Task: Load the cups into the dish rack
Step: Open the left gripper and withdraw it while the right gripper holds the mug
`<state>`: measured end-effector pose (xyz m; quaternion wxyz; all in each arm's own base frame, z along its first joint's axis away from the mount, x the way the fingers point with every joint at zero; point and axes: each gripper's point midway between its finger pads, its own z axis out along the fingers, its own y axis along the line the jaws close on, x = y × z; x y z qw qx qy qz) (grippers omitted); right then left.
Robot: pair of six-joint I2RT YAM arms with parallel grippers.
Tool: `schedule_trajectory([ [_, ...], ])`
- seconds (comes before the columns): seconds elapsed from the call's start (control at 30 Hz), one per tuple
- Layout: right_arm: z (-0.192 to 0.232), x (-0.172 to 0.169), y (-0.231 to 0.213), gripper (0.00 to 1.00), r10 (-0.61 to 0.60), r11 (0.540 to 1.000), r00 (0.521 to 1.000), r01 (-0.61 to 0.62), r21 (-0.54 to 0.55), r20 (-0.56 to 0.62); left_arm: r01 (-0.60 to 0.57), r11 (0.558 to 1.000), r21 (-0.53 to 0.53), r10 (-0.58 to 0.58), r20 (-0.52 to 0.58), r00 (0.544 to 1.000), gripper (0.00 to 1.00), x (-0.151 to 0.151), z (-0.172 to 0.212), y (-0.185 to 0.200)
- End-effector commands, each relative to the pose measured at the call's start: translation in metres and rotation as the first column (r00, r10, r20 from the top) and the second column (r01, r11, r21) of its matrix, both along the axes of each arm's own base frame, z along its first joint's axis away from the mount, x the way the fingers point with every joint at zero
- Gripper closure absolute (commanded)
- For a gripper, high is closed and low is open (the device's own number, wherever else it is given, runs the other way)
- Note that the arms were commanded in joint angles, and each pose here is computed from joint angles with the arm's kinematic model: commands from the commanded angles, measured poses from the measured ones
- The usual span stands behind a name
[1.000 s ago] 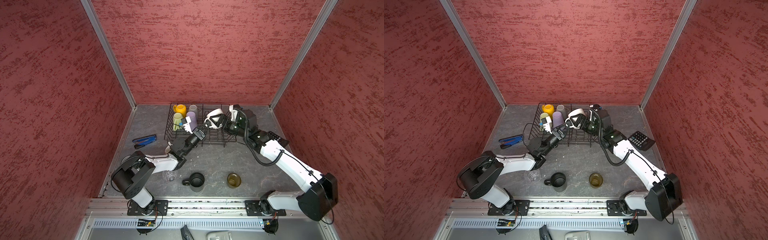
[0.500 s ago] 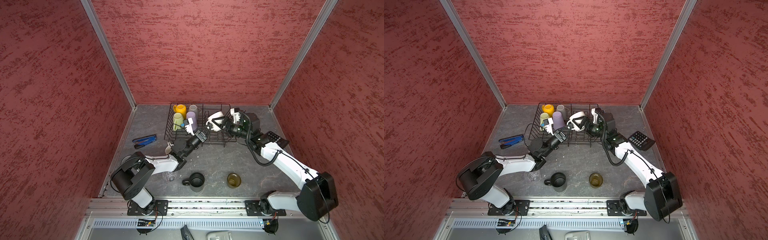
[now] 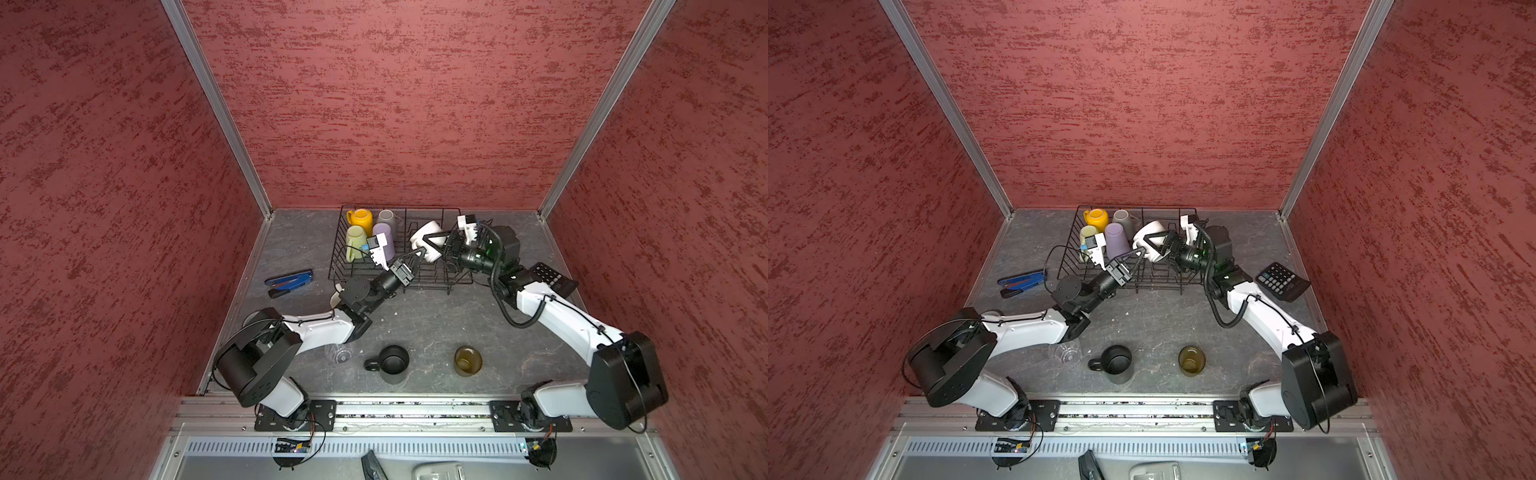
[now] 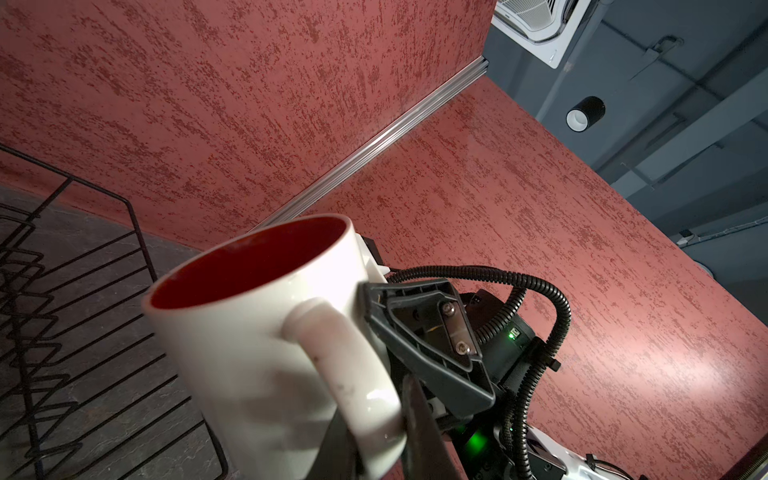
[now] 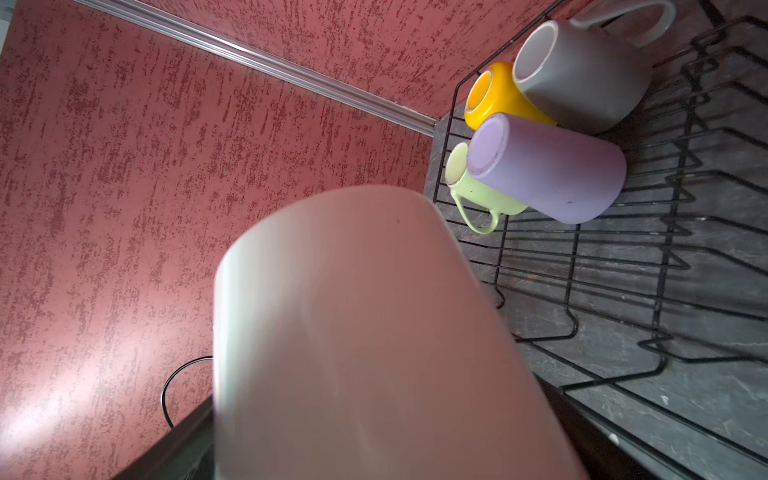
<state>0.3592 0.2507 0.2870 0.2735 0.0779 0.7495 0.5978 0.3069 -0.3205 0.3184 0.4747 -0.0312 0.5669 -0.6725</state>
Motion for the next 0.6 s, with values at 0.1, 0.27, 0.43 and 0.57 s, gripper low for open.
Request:
schedule_trajectory([
  [0.1, -0.006, 0.047, -0.05, 0.06, -0.292, 0.956, 0.955, 0.293, 0.026, -0.048, 0.174, 0.983, -0.052, -0.152, 0.285, 0.946, 1.0, -0.057, 0.059, -0.018],
  [0.27, -0.001, 0.047, -0.052, 0.13, -0.304, 0.951, 0.951, 0.307, 0.036, -0.055, 0.211, 0.977, -0.021, -0.197, 0.276, 0.941, 1.0, -0.059, 0.047, -0.035],
  [0.43, -0.006, 0.049, -0.056, 0.21, -0.33, 0.943, 0.942, 0.332, 0.02, -0.063, 0.228, 0.974, -0.011, -0.217, 0.266, 0.939, 1.0, -0.061, 0.041, -0.042],
  [0.57, -0.008, 0.051, -0.055, 0.3, -0.325, 0.945, 0.944, 0.327, 0.015, -0.058, 0.231, 0.973, -0.002, -0.223, 0.26, 0.94, 1.0, -0.062, 0.036, -0.041],
])
